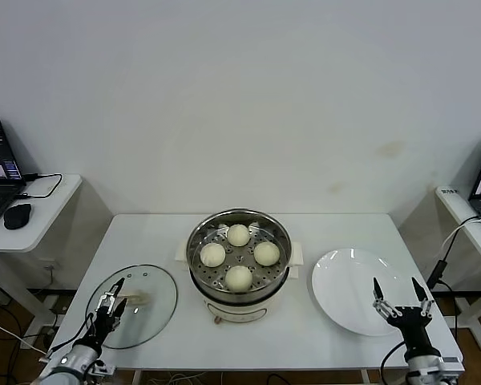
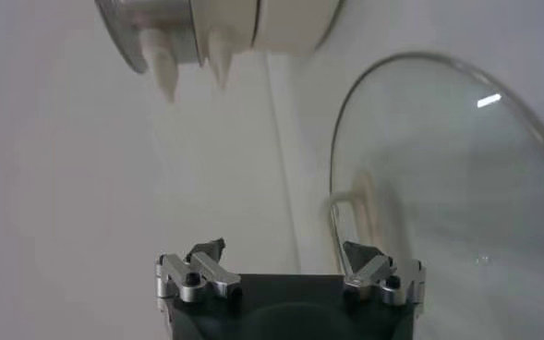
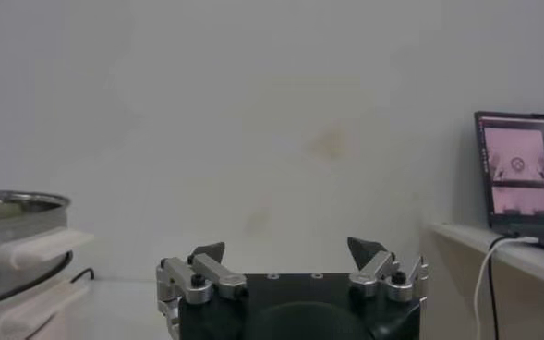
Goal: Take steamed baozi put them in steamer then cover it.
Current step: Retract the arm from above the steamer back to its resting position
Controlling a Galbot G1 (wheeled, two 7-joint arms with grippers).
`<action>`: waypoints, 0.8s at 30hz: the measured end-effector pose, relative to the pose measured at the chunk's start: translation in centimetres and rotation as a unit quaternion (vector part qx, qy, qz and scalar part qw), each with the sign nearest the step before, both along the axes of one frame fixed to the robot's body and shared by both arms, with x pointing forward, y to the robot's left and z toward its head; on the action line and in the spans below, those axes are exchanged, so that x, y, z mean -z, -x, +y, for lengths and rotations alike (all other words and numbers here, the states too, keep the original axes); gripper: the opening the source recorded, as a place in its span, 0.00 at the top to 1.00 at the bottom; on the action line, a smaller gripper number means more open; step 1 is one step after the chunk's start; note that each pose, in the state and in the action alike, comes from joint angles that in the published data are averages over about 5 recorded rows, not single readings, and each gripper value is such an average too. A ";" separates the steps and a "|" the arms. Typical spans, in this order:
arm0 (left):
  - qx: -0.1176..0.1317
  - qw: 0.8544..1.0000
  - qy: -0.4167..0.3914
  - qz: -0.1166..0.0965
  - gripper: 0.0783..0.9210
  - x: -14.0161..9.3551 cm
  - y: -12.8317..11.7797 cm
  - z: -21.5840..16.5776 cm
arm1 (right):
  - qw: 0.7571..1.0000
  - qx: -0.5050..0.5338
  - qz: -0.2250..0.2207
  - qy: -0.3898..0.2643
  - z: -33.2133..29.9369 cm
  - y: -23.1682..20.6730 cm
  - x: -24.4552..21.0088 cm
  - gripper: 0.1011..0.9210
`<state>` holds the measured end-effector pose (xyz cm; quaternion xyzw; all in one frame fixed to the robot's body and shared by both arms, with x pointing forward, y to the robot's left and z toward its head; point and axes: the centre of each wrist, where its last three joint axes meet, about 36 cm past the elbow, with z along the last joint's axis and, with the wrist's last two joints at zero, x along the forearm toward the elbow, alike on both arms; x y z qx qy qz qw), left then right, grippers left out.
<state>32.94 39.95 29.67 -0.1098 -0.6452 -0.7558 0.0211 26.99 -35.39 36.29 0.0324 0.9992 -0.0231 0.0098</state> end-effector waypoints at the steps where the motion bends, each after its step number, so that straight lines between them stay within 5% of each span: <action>1: -0.001 1.000 0.001 0.000 0.12 0.1 -0.2 0.0 | 1.000 -0.001 0.000 0.000 0.0 0.0 0.0 0.12; 24: -0.017 0.999 0.041 -0.015 0.12 1.4 -3.7 0.4 | 1.000 -0.010 0.010 0.000 0.7 0.1 0.7 0.12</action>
